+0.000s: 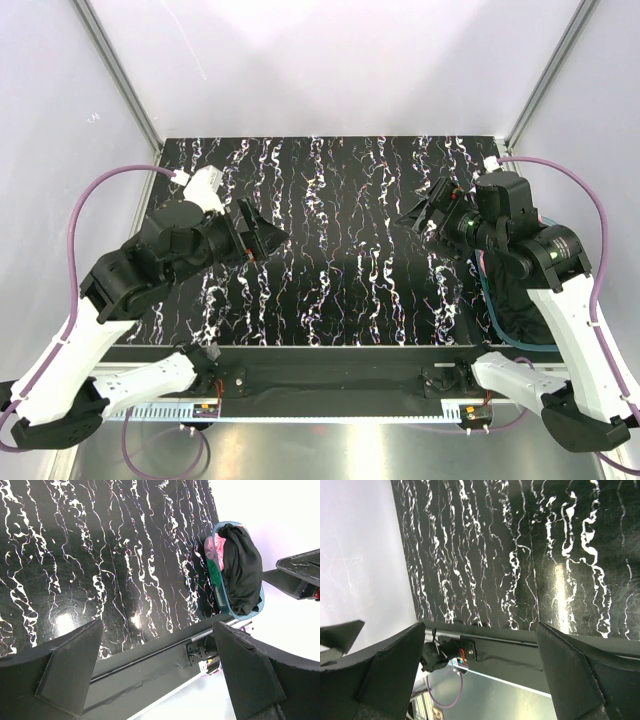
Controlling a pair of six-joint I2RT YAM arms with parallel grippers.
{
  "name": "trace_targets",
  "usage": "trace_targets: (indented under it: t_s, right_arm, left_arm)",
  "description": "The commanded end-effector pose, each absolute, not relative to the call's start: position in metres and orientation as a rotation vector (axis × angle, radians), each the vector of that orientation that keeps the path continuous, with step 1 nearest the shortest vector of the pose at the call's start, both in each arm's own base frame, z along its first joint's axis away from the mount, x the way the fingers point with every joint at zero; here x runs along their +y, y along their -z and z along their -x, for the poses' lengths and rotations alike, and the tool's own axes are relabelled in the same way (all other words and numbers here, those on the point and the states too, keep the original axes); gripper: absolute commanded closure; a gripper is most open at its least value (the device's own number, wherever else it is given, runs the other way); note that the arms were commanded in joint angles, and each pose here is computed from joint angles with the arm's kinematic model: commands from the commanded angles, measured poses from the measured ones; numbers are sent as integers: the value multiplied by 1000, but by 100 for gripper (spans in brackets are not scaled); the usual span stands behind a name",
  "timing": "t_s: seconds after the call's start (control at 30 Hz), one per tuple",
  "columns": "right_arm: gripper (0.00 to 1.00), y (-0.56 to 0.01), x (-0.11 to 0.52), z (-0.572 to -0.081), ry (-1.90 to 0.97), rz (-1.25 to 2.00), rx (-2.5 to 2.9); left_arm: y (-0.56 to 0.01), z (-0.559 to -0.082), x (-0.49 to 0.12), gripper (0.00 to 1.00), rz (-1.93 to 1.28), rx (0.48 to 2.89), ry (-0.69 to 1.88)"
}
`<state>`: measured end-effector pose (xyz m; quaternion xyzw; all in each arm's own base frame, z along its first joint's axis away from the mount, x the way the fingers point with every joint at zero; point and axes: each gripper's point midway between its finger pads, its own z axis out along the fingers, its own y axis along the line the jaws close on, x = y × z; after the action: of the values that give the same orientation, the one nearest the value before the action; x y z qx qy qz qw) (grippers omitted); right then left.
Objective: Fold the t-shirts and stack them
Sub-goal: Grab the tshirt from the pile
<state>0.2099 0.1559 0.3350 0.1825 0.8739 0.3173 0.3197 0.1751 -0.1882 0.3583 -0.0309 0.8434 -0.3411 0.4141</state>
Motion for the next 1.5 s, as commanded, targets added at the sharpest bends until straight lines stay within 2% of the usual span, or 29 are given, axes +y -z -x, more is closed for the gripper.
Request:
trace_targets:
  t_s: [0.0,0.1,0.2,0.37,0.43,0.57,0.73,0.8,0.83,0.97,1.17,1.27,1.3,1.37,1.4,1.43,1.47]
  right_arm:
    - [0,-339,147,-211,-790,-530,2264]
    - [0,-341,133,-213,-702,-557,2240]
    - [0,-322,103,-213,-471,-638,2276]
    - [0,-290,32,-231,196,-677,2320]
    - [0,-293,7,-241,329,-723,2279]
    - [4,-279,-42,-262,337,-937,2229]
    - [14,-228,-106,-239,538,-1208,2246]
    - [21,-206,-120,-227,579,-1284,2270]
    - [28,-200,-133,-217,604,-1356,2250]
    - [32,-179,-141,-210,552,-1414,2228]
    - [34,-162,-151,-203,633,-1399,2250]
    - [44,-157,-153,-207,633,-1392,2252]
    - [55,-158,-155,-207,644,-1391,2249]
    - [68,-162,-158,-211,651,-1387,2237]
    - [87,-165,-159,-212,661,-1384,2231]
    - [100,-168,-159,-211,666,-1386,2236]
    - [100,-180,-162,-216,662,-1386,2209]
  left_arm:
    - [-369,-177,-190,1,79,2070,893]
    - [-369,-176,-189,1,82,2068,891]
    - [-368,-178,-188,1,87,2071,877]
    - [-368,-178,-189,1,82,2088,871]
    - [-367,-178,-189,1,81,2097,870]
    - [-358,-175,-195,1,65,2131,884]
    - [-352,-172,-206,1,33,2184,913]
    - [-346,-174,-210,2,24,2214,907]
    - [-344,-173,-212,2,21,2228,907]
    - [-341,-171,-220,3,-10,2286,915]
    - [-341,-176,-230,4,-19,2334,908]
    - [-344,-177,-234,5,-8,2335,927]
    - [-344,-178,-235,5,-4,2336,929]
    - [-345,-178,-236,5,9,2335,944]
    - [-344,-177,-237,5,14,2337,947]
    - [-343,-177,-236,5,25,2337,950]
    - [-343,-176,-236,5,28,2333,955]
